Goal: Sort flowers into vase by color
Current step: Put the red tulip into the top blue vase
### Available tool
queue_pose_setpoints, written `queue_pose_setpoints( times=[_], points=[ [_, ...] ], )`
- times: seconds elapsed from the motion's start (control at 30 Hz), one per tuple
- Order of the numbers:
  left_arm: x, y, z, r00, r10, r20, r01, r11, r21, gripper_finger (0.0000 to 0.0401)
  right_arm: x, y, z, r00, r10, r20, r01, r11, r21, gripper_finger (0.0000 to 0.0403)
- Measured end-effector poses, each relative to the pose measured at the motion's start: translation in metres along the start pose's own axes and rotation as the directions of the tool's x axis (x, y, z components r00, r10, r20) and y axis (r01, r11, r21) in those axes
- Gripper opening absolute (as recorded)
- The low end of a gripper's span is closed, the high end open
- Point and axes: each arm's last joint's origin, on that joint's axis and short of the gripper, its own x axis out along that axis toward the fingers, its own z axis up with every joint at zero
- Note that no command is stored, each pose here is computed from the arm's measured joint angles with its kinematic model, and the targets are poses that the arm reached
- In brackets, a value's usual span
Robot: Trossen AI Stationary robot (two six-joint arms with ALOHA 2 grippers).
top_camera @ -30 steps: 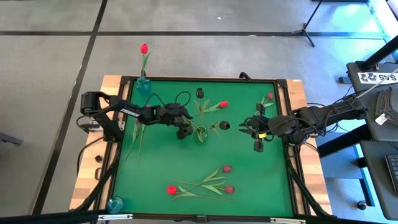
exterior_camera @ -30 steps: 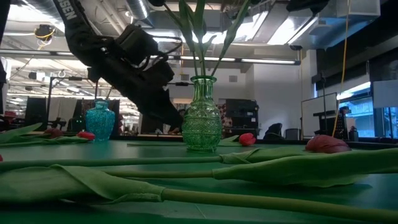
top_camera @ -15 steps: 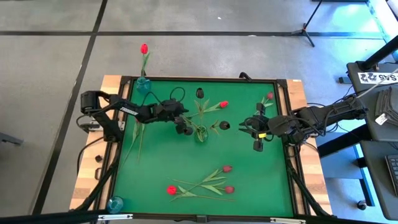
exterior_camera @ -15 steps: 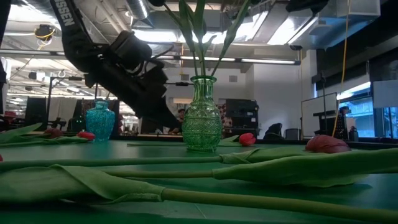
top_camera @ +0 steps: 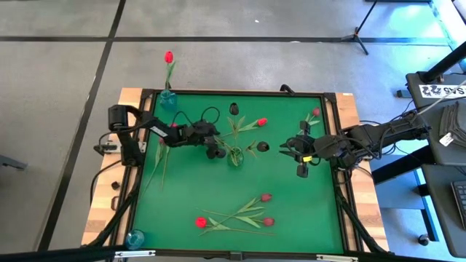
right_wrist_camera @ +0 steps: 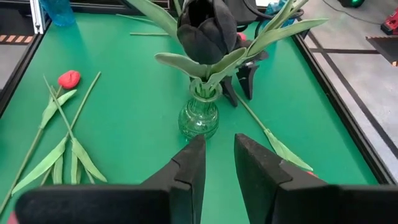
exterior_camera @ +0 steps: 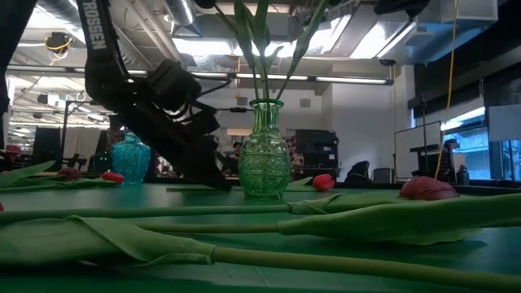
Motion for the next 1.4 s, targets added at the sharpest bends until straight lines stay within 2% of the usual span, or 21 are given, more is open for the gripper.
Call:
queue_pose_setpoints(
  times=[0.1, 0.2, 0.4, 0.57, 0.7, 0.97, 1.07, 1.17, 1.27, 1.4],
  points=[
    [0.000, 0.001, -0.002, 0.999, 0.047, -0.019, -0.047, 0.999, -0.024, 0.0180, 0.000, 0.000, 0.000, 1.000, 0.012, -0.003, -0.012, 1.000, 0.024, 0.0085],
    [-0.001, 0.004, -0.004, 0.989, 0.140, -0.051, -0.144, 0.987, -0.078, 0.0146, 0.000, 0.001, -0.001, 0.999, 0.030, -0.012, -0.029, 0.999, 0.045, 0.0085],
    [-0.004, 0.005, -0.011, 0.956, 0.275, -0.099, -0.291, 0.934, -0.209, 0.0063, 0.001, 0.002, -0.001, 0.999, 0.050, -0.014, -0.050, 0.997, 0.051, 0.0085],
    [-0.013, -0.004, -0.013, 0.935, 0.332, -0.125, -0.354, 0.902, -0.246, 0.0009, 0.001, 0.002, 0.000, 0.999, 0.050, -0.011, -0.049, 0.993, 0.109, 0.0085],
    [-0.033, -0.009, -0.014, 0.907, 0.380, -0.182, -0.415, 0.880, -0.232, 0.0009, 0.001, 0.002, 0.000, 0.999, 0.050, -0.008, -0.048, 0.982, 0.181, 0.0085],
    [-0.076, -0.013, -0.019, 0.855, 0.393, -0.338, -0.471, 0.861, -0.191, 0.0010, 0.002, 0.002, 0.000, 0.999, 0.049, -0.014, -0.044, 0.968, 0.249, 0.0085],
    [-0.090, -0.015, -0.024, 0.824, 0.404, -0.397, -0.495, 0.854, -0.158, 0.0010, 0.005, 0.003, -0.001, 0.999, 0.039, -0.022, -0.032, 0.970, 0.243, 0.0085],
    [-0.100, -0.017, -0.028, 0.800, 0.419, -0.430, -0.527, 0.832, -0.170, 0.0013, 0.011, 0.005, -0.001, 0.999, 0.006, -0.038, 0.002, 0.981, 0.196, 0.0085],
    [-0.104, -0.019, -0.026, 0.811, 0.413, -0.414, -0.530, 0.819, -0.220, 0.0030, 0.017, 0.008, -0.002, 0.999, -0.002, -0.052, 0.010, 0.988, 0.152, 0.0085],
    [-0.103, -0.018, -0.023, 0.826, 0.376, -0.420, -0.507, 0.821, -0.261, 0.0070, 0.024, 0.010, -0.003, 0.997, -0.001, -0.073, 0.009, 0.994, 0.107, 0.0085]
  ],
)
